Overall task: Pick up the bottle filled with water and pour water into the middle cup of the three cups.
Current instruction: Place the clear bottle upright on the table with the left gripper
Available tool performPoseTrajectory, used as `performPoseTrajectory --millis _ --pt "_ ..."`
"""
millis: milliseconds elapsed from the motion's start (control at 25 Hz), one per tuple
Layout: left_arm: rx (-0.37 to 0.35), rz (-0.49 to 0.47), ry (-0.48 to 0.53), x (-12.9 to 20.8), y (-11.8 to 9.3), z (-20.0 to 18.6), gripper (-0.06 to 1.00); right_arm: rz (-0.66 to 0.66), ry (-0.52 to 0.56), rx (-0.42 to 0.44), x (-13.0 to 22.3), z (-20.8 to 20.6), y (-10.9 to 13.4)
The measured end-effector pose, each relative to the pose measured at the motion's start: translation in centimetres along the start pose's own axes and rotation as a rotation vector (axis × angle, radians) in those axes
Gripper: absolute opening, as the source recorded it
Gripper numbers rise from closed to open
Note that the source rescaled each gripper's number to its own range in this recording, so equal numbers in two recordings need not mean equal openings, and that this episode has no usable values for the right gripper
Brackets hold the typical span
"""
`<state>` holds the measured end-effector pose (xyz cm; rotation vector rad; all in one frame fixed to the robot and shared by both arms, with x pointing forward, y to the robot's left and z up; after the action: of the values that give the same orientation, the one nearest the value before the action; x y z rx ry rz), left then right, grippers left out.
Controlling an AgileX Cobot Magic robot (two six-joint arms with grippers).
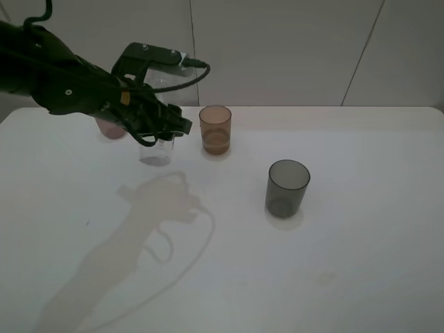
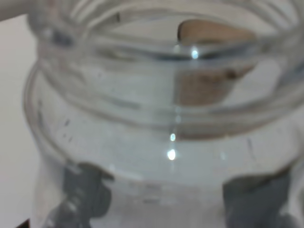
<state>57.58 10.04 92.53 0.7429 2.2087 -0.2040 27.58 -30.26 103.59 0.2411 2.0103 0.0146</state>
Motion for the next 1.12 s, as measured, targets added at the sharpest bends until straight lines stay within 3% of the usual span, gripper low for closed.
performPoseTrajectory --millis 160,520,760,920,1080,1120 --pt "0.024 0.115 -0.108 2.1 -0.8 -0.1 0.02 0.000 0.000 0.000 0.0 0.0 0.0" --pt "-0.146 0.127 -0.446 5.6 0.8 -3.0 0.02 0.000 0.000 0.000 0.0 0.0 0.0" --pt "-0.217 0.050 -0.464 7.7 3.1 -2.6 0.02 0.000 0.000 0.000 0.0 0.0 0.0" --pt "-0.206 0.061 -0.475 8.9 2.8 -1.2 0.02 0.000 0.000 0.000 0.0 0.0 0.0" --pt "-0.182 0.063 -0.376 11.8 2.4 0.9 0.02 0.000 0.000 0.000 0.0 0.0 0.0" --pt "-0.186 0.063 -0.391 11.8 2.4 1.1 0.02 0.000 0.000 0.000 0.0 0.0 0.0"
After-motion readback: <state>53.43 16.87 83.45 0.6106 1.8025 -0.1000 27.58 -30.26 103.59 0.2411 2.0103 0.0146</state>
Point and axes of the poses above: a point on each arm's last joint axis where the gripper is mounted, z pointing out along that axis toward the gripper, y along the wrist's bending axis when the last joint is at zero, x = y × z, the point moved 5 cm from there along z, pointing out along that axis toward the gripper, and after that the axes turned 9 degrees about z, right-handed, at the moved point
